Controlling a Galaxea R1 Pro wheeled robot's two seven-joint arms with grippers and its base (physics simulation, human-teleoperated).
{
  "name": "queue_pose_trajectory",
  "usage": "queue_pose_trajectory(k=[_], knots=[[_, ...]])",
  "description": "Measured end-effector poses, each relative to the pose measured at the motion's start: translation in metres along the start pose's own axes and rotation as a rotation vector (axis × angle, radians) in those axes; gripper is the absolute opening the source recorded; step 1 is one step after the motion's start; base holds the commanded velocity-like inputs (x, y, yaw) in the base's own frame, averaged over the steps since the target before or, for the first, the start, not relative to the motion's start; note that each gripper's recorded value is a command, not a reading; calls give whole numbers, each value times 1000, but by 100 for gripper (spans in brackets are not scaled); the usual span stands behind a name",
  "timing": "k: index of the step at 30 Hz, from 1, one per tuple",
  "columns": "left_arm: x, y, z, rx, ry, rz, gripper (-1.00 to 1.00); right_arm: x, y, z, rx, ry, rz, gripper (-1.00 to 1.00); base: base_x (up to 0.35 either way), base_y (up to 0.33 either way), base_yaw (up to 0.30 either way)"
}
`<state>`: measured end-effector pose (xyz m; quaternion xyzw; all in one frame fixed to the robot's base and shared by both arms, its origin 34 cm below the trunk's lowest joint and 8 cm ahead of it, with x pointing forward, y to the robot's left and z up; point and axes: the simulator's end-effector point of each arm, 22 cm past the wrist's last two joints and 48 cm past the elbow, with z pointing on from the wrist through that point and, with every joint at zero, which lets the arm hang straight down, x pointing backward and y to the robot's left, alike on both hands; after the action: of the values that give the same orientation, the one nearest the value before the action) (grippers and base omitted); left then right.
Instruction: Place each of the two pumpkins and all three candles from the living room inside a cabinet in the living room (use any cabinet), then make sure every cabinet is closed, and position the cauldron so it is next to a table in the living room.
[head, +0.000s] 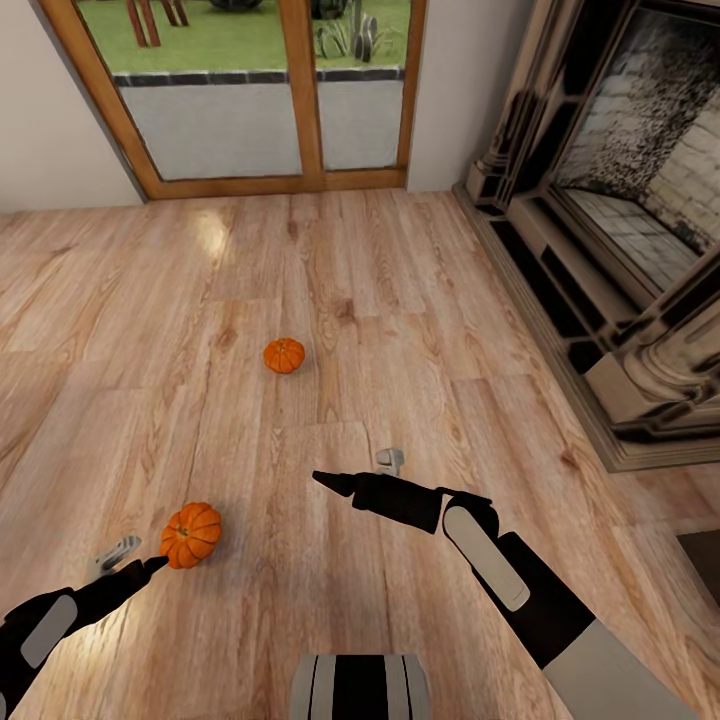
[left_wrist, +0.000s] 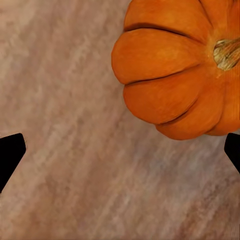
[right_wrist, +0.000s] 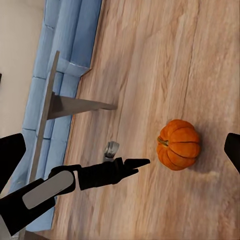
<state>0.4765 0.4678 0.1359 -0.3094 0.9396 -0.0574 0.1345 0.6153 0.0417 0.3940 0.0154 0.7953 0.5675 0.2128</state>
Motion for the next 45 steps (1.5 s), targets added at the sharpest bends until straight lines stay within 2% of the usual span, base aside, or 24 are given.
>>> queue_pose_trajectory(k=[10,17,21,24,29,32,37,40,45], knots=[[0,-1,0,3,0,0,100,0,0,0,0,0,0,100,0,0,0],[11,6,9,-11,22,-1,100,8,-15,2,10,10,24,100,0,0,0],[11,4,8,1,22,-3,100,8,-15,2,11,10,23,100,0,0,0],[9,-3,8,36,20,-3,100,8,-15,2,11,11,23,100,0,0,0],[6,-27,3,157,17,1,100,8,-15,2,11,11,23,100,0,0,0],[4,-30,2,179,15,0,100,8,-15,2,12,10,23,100,0,0,0],[-11,-37,-10,263,-2,1,100,8,-15,2,11,10,23,100,0,0,0],[-19,-32,-16,283,-7,-1,100,8,-15,2,11,9,24,100,0,0,0],[-22,-20,-21,279,-6,-15,100,8,-15,2,11,9,24,100,0,0,0]])
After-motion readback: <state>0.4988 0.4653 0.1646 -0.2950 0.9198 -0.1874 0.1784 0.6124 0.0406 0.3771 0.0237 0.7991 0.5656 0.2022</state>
